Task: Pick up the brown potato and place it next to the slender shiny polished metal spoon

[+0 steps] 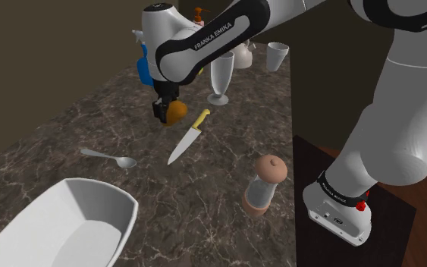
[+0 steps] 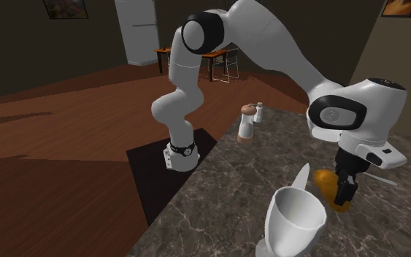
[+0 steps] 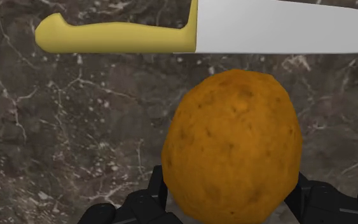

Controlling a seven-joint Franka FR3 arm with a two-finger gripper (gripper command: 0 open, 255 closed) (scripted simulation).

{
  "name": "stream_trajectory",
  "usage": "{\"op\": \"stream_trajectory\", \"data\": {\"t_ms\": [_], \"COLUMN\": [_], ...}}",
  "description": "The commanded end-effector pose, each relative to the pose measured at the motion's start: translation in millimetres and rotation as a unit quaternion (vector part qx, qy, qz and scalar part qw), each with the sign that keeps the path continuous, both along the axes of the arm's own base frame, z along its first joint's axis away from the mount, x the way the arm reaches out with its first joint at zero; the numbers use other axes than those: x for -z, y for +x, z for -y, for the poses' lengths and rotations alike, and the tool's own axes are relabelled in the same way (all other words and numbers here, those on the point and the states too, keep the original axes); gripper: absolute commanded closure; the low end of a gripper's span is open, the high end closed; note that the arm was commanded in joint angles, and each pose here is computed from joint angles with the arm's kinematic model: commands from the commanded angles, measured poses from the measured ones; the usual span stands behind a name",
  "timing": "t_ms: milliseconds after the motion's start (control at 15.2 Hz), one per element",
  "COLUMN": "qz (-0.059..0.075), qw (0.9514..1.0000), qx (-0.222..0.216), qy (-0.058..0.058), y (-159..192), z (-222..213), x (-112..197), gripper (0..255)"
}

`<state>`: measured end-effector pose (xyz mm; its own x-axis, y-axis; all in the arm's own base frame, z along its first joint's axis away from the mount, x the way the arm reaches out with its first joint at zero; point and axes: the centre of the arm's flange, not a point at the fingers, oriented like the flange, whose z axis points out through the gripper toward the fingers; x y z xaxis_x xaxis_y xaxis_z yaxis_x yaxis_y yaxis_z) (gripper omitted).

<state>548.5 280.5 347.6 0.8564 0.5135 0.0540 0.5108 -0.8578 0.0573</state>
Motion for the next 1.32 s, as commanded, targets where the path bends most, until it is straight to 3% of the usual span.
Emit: {"op": "stream_trajectory", "data": {"t_ms": [0, 330, 396, 726, 990, 1254], "qz": [-0.006, -0.006, -0.006, -0.006, -0.006, -0.006], "qw": [1.0000, 1.0000, 1.0000, 1.0000, 1.0000, 1.0000], "qx": [-0.002, -0.002, -0.002, -0.002, -0.002, -0.002], "qy": [-0.001, -0.001, -0.001, -0.001, -0.001, -0.001], "y": [-3.1, -3.1, -3.1, -3.1, -6.3, -6.3], "z": [-0.9, -0.9, -0.5, -0.9, -2.1, -2.1], "x": [7.7, 7.7, 8.8, 7.7, -42.2, -42.2], "gripper": [255, 255, 0, 0, 0, 0]}}
